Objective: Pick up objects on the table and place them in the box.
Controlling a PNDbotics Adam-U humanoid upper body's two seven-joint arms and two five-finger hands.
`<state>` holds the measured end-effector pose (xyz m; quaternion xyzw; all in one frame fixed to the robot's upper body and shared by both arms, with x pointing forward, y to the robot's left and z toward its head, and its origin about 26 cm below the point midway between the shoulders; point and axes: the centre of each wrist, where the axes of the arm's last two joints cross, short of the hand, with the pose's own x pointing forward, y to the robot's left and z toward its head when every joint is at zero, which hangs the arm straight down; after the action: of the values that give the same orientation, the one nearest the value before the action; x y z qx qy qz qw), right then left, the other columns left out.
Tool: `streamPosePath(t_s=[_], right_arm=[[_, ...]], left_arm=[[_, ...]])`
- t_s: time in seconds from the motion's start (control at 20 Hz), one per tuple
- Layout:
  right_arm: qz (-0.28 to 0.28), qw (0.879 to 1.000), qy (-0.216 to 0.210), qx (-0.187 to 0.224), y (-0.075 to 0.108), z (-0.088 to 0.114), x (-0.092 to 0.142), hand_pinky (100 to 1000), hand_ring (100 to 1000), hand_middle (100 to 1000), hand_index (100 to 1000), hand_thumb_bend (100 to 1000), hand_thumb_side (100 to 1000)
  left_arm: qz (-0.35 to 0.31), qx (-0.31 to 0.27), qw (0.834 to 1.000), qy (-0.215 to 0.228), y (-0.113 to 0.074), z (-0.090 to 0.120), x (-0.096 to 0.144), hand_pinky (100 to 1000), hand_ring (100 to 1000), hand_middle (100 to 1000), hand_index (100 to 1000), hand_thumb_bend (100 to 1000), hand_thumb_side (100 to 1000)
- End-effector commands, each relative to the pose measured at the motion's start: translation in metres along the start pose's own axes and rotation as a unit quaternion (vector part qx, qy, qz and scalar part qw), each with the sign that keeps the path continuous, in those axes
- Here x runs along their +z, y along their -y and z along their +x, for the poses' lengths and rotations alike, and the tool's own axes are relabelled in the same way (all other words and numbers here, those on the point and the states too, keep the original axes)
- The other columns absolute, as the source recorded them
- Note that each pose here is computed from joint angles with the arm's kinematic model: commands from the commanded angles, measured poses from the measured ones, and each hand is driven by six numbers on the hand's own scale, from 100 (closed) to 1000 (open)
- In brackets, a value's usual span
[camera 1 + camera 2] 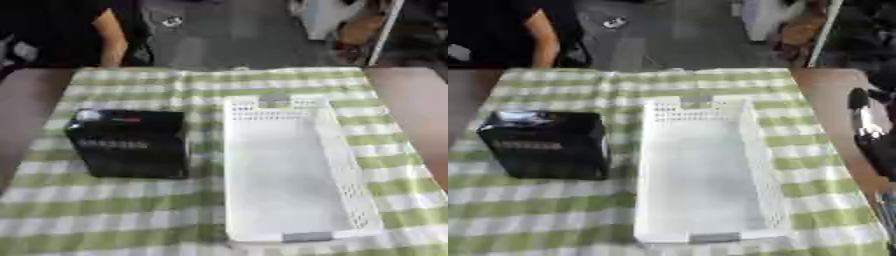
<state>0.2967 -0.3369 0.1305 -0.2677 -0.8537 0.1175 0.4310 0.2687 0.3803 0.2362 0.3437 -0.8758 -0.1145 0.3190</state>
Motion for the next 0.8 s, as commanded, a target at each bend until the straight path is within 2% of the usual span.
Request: streamPosePath(t_s=[0.05,0.5,0.6,0.65,0.75,0.8], right_arm=[[-0.004,1.000,0.011,0.005,0.0057,0.0034,-0.0045,837,860,789,920,338,637],[-0.005,1.000,0.012,0.003,0.0055,0.0037,-0.0057,837,860,789,920,338,637],[-0.006,1.000,0.012,0.003,0.0055,0.0036,-0.0056,838,860,789,920,338,637],[-0.005,1.000,0.012,0.003,0.0055,0.0035,-0.0054,838,860,789,920,338,637],[-0.005,1.000,0.012,0.003,0.0055,0.0035,-0.0054,838,860,789,920,338,636],[-0.004,1.000,0.013,0.004,0.0059,0.0035,-0.0056,838,860,789,920,339,636]], left_arm=[[-0.002,-0.004,1.000,0.011,-0.0043,0.0058,-0.0047,482,670,822,846,648,847],[-0.015,-0.004,1.000,0.010,-0.0025,0.0070,-0.0061,481,665,820,846,648,849],[-0.022,-0.007,1.000,0.012,-0.0025,0.0071,-0.0061,484,663,819,846,673,837],[-0.029,-0.011,0.999,0.013,-0.0027,0.0072,-0.0063,484,658,811,845,713,820],[-0.060,-0.033,0.998,0.015,-0.0044,0.0080,-0.0075,510,664,815,847,881,748],[-0.095,-0.062,0.993,0.019,-0.0068,0.0091,-0.0091,532,673,819,851,925,740]])
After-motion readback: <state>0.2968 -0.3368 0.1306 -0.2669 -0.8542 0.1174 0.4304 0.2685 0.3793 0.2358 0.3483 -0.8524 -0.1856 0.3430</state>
